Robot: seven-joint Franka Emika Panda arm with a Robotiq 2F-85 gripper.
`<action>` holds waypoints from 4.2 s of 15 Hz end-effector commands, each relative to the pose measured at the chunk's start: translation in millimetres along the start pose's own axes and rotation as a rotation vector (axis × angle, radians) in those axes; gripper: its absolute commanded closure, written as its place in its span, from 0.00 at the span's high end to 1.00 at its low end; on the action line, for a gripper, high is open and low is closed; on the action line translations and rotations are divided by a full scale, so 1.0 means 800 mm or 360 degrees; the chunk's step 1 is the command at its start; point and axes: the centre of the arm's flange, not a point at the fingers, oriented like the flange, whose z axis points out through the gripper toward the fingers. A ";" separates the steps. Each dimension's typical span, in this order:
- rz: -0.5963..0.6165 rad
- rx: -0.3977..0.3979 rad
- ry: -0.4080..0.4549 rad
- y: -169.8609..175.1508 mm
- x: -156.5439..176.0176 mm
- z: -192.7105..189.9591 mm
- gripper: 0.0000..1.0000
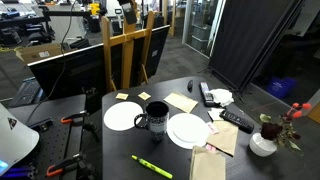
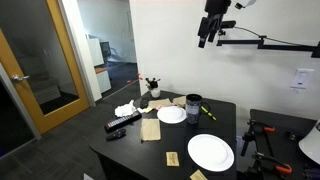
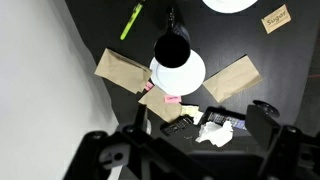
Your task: Put the pen in the mug
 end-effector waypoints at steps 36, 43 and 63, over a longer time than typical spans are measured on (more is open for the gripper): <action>0.1006 0.0041 -0.0250 0.211 -0.113 0.190 1.00; 0.1163 0.0002 -0.0236 0.231 -0.134 0.262 1.00; 0.1218 0.0073 -0.0155 0.217 -0.081 0.391 1.00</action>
